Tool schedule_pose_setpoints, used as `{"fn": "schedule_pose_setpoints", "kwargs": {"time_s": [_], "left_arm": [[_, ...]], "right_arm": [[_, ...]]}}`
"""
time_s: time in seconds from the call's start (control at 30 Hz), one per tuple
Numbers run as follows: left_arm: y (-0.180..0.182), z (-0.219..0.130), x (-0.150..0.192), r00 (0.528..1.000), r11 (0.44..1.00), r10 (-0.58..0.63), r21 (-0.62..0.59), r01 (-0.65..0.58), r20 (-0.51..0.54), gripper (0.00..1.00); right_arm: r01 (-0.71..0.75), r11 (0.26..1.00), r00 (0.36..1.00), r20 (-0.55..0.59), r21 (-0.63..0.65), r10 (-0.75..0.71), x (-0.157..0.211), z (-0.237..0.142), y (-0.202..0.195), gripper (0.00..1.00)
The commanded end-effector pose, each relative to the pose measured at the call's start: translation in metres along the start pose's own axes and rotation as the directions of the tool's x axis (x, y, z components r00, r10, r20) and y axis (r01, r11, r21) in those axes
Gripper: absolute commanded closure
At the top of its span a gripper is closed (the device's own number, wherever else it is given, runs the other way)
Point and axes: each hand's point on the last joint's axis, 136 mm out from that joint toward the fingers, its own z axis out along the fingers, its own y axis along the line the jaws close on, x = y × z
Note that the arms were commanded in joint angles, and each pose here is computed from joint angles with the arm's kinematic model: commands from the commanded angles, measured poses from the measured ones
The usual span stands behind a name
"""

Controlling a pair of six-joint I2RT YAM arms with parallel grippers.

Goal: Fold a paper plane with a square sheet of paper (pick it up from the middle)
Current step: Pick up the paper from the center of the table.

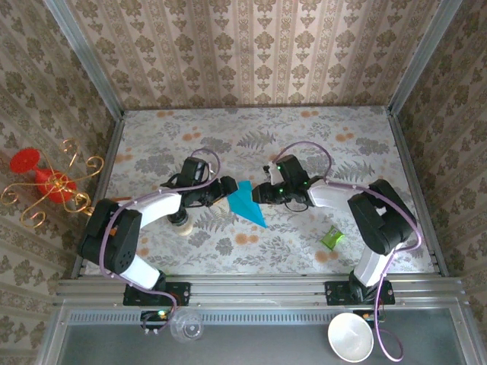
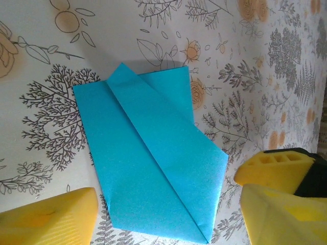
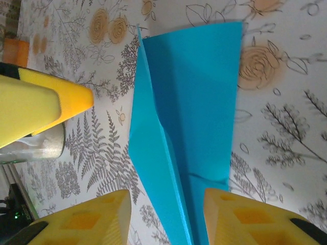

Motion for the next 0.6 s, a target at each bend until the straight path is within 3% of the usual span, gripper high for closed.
{"fn": "schedule_pose_setpoints", "kwargs": {"time_s": [0.0, 0.2, 0.37, 0.57], "left_arm": [[-0.008, -0.009, -0.01, 0.998, 0.999, 0.0, 0.032, -0.002, 0.058, 0.21], [-0.007, -0.011, -0.008, 0.998, 0.999, 0.002, 0.052, -0.005, 0.062, 0.19], [-0.007, -0.015, -0.015, 0.997, 0.997, -0.003, 0.083, -0.004, 0.08, 0.19], [-0.029, -0.027, -0.018, 0.993, 0.98, 0.047, 0.185, -0.067, 0.111, 0.18]], "right_arm": [[0.046, 0.998, 0.996, -0.074, -0.037, -0.048, 0.009, 0.009, 0.001, 0.59], [0.068, 0.995, 0.992, -0.104, -0.071, -0.075, 0.007, 0.02, 0.003, 0.7], [0.074, 0.993, 0.991, -0.102, -0.091, -0.083, 0.003, 0.024, 0.006, 0.89], [0.07, 0.983, 0.996, 0.071, -0.173, -0.058, -0.031, -0.005, 0.032, 0.96]]}}
